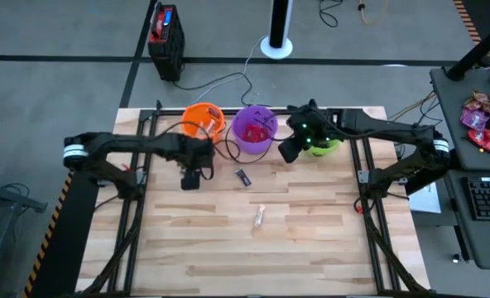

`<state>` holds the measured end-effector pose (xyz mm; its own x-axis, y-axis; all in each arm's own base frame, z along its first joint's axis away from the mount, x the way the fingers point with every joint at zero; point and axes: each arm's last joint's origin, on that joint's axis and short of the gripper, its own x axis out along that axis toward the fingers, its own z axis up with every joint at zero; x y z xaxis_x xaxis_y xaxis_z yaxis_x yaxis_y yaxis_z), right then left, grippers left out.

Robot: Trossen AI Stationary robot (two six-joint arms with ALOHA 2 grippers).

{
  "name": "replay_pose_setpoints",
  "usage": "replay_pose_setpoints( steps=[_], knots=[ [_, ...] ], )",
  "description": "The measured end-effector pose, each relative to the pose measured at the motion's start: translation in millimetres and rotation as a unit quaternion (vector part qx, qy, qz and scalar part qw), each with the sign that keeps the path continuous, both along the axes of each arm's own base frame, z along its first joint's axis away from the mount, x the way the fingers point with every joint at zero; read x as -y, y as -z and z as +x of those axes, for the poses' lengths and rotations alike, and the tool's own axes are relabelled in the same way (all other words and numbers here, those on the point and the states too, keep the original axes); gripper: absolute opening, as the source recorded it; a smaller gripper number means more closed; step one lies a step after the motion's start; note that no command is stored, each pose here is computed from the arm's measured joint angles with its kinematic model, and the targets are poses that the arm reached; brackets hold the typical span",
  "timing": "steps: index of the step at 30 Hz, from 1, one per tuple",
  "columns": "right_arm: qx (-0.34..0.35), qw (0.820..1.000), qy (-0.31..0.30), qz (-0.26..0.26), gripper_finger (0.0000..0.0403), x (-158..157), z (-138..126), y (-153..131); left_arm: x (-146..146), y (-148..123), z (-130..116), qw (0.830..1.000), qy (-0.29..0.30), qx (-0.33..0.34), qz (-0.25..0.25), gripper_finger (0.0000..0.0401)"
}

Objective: Sort candy by brand, put in halloween buckets
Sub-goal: Put the brown chocolate bar into the green bucket

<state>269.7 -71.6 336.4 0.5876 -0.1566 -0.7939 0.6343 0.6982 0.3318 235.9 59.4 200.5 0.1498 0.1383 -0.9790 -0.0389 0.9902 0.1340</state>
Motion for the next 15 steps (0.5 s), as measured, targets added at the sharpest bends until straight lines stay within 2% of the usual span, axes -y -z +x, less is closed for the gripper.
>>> replay_pose_setpoints(
  steps=[6,11,15],
  knots=[
    [-0.009,1.0,0.002,0.004,0.0112,0.3,0.9,5.7,-25.5,18.8,7.5,0.997,-0.033,-0.05,-0.046,0.0188],
    [-0.018,1.0,0.002,0.007,0.0114,0.0,0.3,11.3,-27.1,37.0,4.8,0.989,-0.002,-0.125,-0.074,0.0173],
    [-0.023,1.0,0.002,0.008,0.0112,-0.1,-0.2,14.3,-26.3,46.6,4.4,0.985,0.007,-0.146,-0.086,0.016]
  ],
)
